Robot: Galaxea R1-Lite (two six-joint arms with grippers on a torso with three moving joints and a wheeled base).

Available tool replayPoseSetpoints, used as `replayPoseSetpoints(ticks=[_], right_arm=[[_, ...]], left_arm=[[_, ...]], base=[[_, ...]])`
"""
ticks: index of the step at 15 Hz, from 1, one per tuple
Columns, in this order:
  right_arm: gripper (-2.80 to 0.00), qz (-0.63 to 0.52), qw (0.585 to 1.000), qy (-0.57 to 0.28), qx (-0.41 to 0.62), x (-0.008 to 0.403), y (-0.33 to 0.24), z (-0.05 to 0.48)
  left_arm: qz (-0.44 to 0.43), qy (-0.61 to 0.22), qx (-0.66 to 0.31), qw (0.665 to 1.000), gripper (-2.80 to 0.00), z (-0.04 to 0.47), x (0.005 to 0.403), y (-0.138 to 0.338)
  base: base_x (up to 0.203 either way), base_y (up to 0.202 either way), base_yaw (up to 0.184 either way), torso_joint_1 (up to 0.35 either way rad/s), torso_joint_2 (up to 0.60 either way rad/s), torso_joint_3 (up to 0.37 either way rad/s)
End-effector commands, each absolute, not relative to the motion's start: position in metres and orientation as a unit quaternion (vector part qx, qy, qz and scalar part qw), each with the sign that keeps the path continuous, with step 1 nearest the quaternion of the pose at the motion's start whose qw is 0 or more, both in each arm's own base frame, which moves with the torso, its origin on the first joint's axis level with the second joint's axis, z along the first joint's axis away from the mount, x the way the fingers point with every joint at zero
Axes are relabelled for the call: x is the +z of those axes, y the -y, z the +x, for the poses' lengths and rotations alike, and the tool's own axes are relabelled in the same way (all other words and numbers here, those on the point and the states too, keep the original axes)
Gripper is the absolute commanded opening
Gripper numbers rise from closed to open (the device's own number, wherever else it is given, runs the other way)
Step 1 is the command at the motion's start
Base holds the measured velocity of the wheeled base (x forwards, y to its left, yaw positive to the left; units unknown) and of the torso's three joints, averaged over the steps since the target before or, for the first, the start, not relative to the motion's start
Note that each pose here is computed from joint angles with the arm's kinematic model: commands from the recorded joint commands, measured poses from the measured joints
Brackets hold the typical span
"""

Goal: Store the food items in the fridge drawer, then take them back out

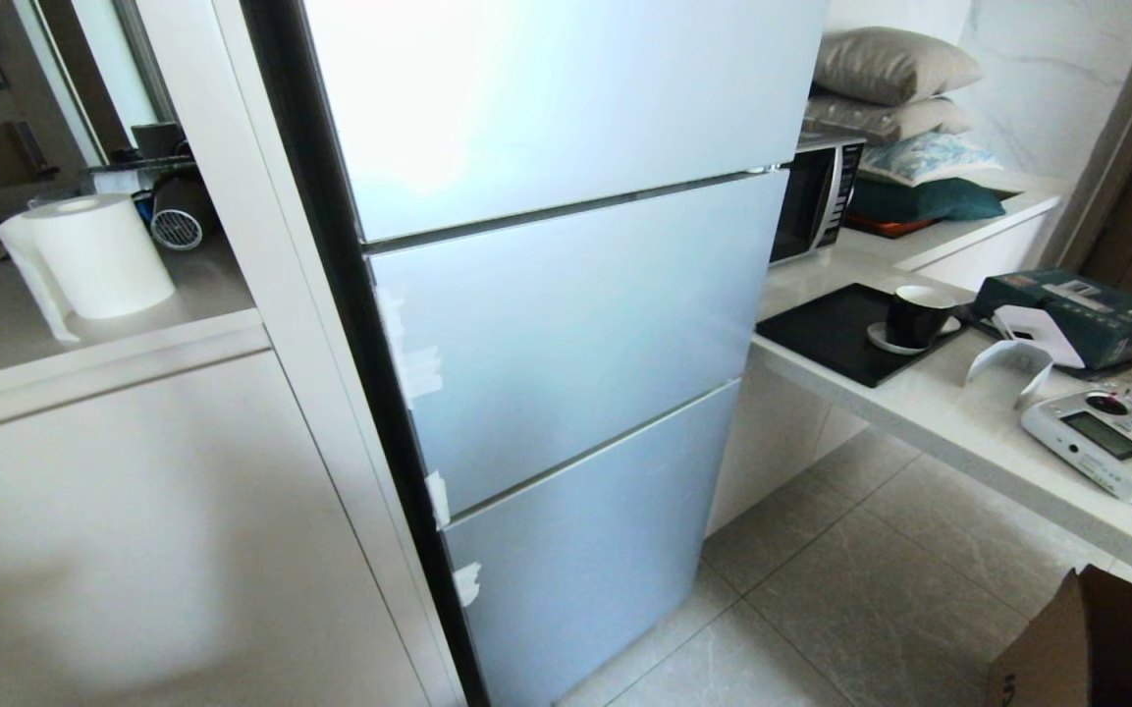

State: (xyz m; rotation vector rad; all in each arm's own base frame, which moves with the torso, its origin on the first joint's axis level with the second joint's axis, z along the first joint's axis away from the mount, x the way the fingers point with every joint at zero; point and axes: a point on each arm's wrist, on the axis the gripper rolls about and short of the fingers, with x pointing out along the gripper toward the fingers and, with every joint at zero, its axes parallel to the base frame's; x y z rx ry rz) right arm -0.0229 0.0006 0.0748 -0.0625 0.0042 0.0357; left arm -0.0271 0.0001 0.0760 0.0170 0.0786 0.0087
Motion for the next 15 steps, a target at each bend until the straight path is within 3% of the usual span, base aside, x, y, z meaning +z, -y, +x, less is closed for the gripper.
replayPoseSetpoints(ticks=[1,4,7,12,15], right_arm=[[-2.80,-0.030,0.999,-0.002,0.018,0.075,-0.001,-0.023],[-2.80,-0.029,0.999,-0.002,0.018,0.075,-0.001,-0.023],[-2.80,-0.041,0.999,-0.001,0.020,0.075,-0.001,-0.023],[-2.80,-0.044,0.999,-0.002,0.018,0.075,-0.001,-0.023],[-2.80,-0.041,0.999,-0.002,0.017,0.075,-0.001,-0.023]], left_arm=[[0.000,-0.006,0.009,1.000,-2.80,-0.030,0.090,0.000],[-0.033,0.042,-0.017,0.998,-2.80,-0.037,0.138,0.001],[-0.114,-0.053,-0.077,0.989,-2.80,-0.001,0.170,0.004],[-0.288,-0.198,-0.106,0.931,-2.80,0.118,0.190,0.008],[-0.375,-0.199,-0.107,0.899,-2.80,0.204,0.187,0.010]], base=[[0.000,0.000,0.000,0.000,0.00,0.000],[0.000,0.000,0.000,0.000,0.00,0.000],[0.000,0.000,0.000,0.000,0.00,0.000],[0.000,0.000,0.000,0.000,0.00,0.000],[0.000,0.000,0.000,0.000,0.00,0.000]])
